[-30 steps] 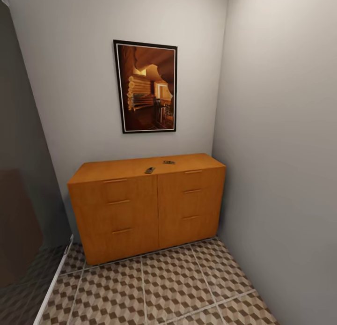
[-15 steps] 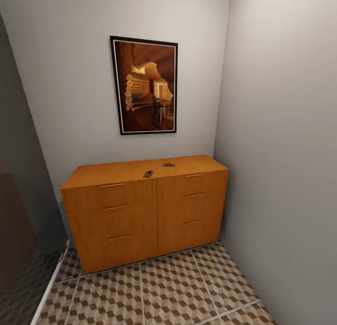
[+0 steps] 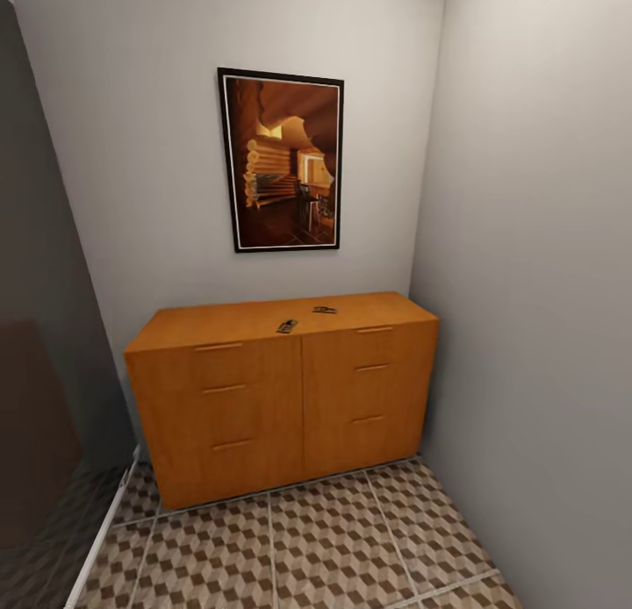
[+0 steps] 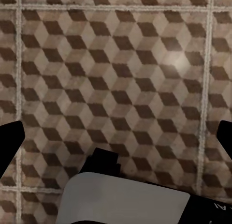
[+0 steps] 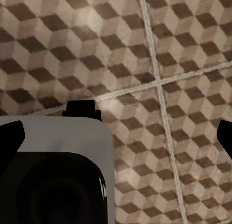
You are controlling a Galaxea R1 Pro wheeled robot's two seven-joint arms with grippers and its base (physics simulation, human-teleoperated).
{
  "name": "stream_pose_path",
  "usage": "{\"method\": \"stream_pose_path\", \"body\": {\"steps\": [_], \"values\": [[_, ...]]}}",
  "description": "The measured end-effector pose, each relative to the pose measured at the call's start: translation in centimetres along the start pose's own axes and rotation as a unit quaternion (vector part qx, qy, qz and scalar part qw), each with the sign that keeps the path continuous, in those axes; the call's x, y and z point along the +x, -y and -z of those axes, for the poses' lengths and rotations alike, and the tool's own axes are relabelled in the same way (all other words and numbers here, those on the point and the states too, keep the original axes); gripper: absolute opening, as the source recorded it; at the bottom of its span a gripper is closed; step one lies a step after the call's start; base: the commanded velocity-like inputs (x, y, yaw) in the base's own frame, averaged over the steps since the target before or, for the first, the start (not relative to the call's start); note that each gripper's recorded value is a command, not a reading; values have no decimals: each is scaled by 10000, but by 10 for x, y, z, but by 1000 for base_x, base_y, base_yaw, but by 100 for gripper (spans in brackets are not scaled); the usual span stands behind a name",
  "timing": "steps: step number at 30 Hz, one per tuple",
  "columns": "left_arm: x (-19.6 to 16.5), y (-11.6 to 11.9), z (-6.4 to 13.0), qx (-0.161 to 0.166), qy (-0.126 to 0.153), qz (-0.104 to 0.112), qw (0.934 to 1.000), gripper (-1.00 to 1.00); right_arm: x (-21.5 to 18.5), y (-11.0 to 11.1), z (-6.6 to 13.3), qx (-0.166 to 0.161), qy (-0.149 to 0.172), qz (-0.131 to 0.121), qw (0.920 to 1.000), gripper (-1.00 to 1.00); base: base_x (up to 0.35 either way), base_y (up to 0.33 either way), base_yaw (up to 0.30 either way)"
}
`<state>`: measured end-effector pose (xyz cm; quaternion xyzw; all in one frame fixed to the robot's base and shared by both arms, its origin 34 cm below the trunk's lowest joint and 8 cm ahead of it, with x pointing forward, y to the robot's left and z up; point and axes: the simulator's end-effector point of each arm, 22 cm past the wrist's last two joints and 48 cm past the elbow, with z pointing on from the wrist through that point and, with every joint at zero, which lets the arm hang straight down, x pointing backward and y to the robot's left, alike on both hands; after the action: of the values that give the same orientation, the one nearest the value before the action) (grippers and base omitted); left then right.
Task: Take the four mousetraps from the cabinet in the bathroom and place them on the bathroom floor. Make sure all four end up on the same floor surface, and ensure that at least two of them are either under or directly next to the same bathroom sink.
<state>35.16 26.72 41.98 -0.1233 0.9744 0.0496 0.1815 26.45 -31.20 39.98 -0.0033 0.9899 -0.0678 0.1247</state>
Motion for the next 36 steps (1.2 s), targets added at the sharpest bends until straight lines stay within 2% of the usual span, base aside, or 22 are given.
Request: {"method": "stream_pose_path", "body": {"steps": [28, 36], "values": [[0, 0, 0, -1, -8, 6, 10000, 100, 0, 0, 0, -1, 3, 2, 10000, 100, 0, 0, 262], [0, 0, 0, 0, -8, 7, 10000, 100, 0, 0, 0, 3, -2, 3, 10000, 100, 0, -76, 114]]}}
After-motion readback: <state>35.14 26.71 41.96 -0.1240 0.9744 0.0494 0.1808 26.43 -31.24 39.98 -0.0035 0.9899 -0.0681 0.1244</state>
